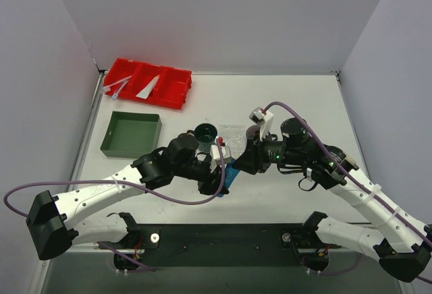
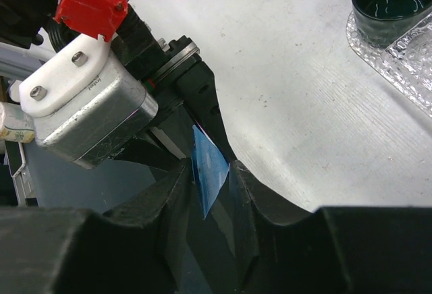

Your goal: Prepare toiletry sets of a toothbrush and toothpaste on the tray

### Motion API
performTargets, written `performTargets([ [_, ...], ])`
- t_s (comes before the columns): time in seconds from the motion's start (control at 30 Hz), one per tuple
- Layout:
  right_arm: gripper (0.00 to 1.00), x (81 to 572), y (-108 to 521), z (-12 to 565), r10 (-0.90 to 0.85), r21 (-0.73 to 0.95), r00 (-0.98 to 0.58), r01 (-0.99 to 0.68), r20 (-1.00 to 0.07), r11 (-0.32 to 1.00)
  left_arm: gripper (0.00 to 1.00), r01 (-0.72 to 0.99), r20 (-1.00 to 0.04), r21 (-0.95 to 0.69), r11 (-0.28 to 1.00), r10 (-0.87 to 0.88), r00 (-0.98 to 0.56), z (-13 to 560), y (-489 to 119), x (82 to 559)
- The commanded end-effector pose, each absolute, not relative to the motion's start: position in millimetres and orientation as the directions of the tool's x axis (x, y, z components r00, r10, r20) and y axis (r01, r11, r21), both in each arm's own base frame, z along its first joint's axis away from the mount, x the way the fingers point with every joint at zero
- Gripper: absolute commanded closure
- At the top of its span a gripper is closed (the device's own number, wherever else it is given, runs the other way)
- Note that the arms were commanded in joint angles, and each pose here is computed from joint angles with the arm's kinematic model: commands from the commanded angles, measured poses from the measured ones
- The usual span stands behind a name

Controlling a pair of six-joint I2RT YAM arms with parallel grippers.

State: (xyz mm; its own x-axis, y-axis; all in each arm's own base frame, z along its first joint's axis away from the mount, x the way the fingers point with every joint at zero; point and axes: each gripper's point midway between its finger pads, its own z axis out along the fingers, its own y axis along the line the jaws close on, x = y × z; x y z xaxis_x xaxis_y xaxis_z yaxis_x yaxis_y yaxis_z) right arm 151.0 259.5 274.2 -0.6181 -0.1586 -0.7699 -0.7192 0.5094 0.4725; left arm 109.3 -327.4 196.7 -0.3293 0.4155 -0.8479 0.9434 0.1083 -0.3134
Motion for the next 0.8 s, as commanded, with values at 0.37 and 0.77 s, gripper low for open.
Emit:
performTargets([
  [0.37,1.0,155.5,262.5,287.6,-0.099,0.454,-0.569,-0.739,-0.817,0.498,0.4,0.953,-0.881,-0.26,0.153,0.366,-0.299,213.7,-330.6,124.7],
  [0.77,1.0,187.2,199.3,319.9,-0.024,0.247,-0.398,-0.615,-0.917,0.748,0.06,0.873,-0.973,-0.191,0.449,0.031,-0.229,301.0,-271.5,205.7],
])
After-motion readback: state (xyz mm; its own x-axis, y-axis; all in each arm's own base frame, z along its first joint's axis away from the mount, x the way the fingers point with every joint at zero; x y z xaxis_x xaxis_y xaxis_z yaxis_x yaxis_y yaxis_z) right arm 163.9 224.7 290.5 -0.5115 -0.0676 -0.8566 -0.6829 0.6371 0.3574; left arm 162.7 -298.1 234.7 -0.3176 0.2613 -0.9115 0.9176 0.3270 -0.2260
